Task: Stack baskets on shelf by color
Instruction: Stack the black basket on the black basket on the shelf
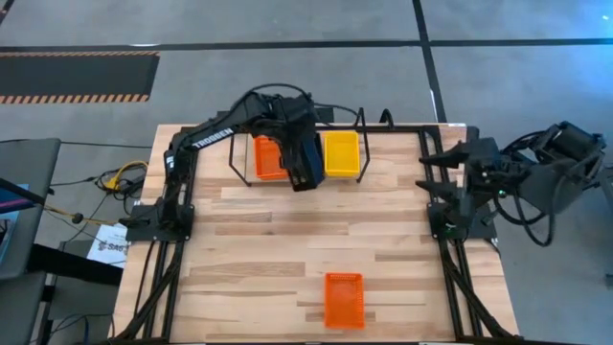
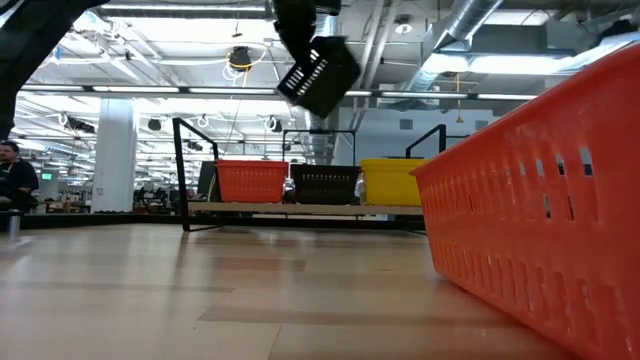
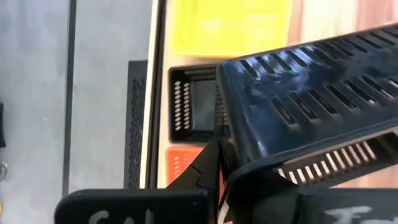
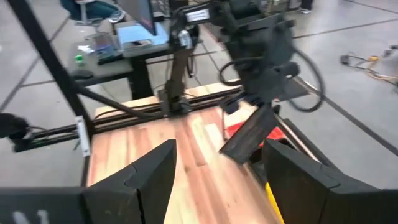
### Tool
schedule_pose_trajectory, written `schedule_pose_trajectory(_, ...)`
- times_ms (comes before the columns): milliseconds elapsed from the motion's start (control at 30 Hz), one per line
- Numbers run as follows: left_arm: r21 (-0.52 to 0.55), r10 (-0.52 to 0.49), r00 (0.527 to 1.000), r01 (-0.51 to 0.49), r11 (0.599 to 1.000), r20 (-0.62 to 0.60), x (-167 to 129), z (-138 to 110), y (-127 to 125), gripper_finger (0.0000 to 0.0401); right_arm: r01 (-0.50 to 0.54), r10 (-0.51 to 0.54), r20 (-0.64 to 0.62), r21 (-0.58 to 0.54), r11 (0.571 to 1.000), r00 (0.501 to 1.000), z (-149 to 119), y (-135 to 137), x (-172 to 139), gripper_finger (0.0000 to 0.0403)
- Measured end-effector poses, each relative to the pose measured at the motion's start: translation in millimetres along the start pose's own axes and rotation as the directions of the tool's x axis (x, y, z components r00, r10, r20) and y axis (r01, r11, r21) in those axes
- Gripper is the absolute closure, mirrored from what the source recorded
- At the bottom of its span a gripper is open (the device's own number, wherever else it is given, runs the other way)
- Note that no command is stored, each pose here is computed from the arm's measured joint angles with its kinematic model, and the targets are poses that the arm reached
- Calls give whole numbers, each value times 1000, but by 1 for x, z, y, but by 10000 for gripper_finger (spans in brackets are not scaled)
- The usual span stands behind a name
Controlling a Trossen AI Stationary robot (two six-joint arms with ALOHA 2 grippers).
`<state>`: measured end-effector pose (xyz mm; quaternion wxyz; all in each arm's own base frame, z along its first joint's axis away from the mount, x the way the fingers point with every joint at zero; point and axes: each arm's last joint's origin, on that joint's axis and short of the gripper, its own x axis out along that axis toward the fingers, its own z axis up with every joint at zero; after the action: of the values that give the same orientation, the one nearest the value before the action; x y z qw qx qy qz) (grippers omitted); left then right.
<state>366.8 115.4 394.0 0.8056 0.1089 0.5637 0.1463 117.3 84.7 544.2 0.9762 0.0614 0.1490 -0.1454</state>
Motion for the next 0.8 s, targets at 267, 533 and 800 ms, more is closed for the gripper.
schedule_pose_trajectory(267,-47,45,999,-45,998,5,-19,-18,25,401,-56,55,17,24,998,998,1,-1,-8,143)
schedule_pose_trajectory(533,-49,197,956,-190,980,219,-86,-44,53,401,52,-59,85,79,995,995,8,-7,-4,143)
schedule_pose_trajectory(800,0,238,932,-248,969,272,-91,-56,83,401,160,-173,104,120,980,980,13,-11,9,143)
